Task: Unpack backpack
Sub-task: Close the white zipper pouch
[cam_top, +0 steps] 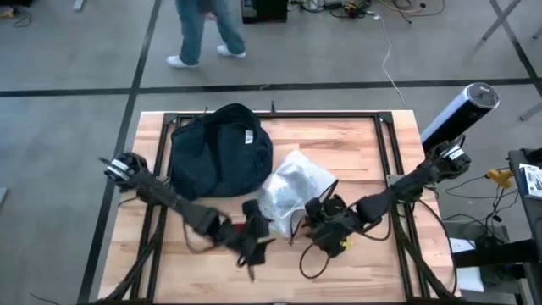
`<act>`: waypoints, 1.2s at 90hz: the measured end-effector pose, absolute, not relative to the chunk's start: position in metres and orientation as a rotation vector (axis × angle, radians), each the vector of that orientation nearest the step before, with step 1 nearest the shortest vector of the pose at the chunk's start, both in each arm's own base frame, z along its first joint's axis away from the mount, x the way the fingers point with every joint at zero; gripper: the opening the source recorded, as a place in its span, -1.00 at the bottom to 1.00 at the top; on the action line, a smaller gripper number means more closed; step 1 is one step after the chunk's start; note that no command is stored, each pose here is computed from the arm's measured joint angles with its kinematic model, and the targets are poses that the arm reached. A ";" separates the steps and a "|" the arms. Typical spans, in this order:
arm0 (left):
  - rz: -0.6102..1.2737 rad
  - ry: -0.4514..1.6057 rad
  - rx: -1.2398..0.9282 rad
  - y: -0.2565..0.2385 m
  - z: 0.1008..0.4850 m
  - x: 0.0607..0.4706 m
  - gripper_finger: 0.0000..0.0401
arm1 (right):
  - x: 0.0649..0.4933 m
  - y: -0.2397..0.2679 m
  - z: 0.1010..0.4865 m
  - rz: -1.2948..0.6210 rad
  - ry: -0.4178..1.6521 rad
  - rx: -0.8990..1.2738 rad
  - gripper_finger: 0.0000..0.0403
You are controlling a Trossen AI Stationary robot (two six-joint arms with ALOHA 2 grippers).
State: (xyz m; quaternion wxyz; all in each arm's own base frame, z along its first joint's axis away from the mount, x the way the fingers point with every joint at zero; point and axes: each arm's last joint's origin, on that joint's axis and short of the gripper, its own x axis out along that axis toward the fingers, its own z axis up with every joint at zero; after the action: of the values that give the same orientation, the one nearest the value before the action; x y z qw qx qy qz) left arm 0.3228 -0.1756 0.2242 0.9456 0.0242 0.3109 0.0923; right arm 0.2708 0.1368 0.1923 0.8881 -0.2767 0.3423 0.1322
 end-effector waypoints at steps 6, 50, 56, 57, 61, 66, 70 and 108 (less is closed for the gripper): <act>0.218 0.584 0.136 -0.190 0.203 0.315 0.25 | 0.272 0.139 0.191 0.277 0.701 -0.573 -0.31; 0.540 0.519 0.834 -0.221 0.098 0.366 0.09 | 0.274 0.146 0.181 0.041 0.685 -0.592 -0.45; 0.540 0.523 0.853 -0.225 0.098 0.375 0.05 | 0.274 0.146 0.181 0.032 0.686 -0.610 -0.46; 0.540 0.521 0.853 -0.225 0.098 0.377 0.04 | 0.274 0.146 0.181 0.031 0.686 -0.610 -0.46; 0.529 0.527 0.865 -0.227 0.096 0.381 0.02 | 0.274 0.146 0.181 0.029 0.682 -0.602 -0.47; 0.525 0.529 0.877 -0.230 0.096 0.386 -0.01 | 0.274 0.146 0.181 0.023 0.683 -0.589 -0.48; 0.522 0.528 0.876 -0.230 0.097 0.390 -0.03 | 0.274 0.145 0.181 0.018 0.684 -0.583 -0.49; 0.513 0.500 0.789 -0.234 0.095 0.394 -0.24 | 0.275 0.144 0.182 -0.005 0.677 -0.535 -0.57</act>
State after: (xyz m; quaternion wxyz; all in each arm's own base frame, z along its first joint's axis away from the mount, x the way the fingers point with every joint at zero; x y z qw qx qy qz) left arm 0.3936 -0.2340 0.0952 0.8614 0.3760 0.2385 0.2444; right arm 0.2753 0.1443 0.1815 0.9083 -0.2595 0.3280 -0.0023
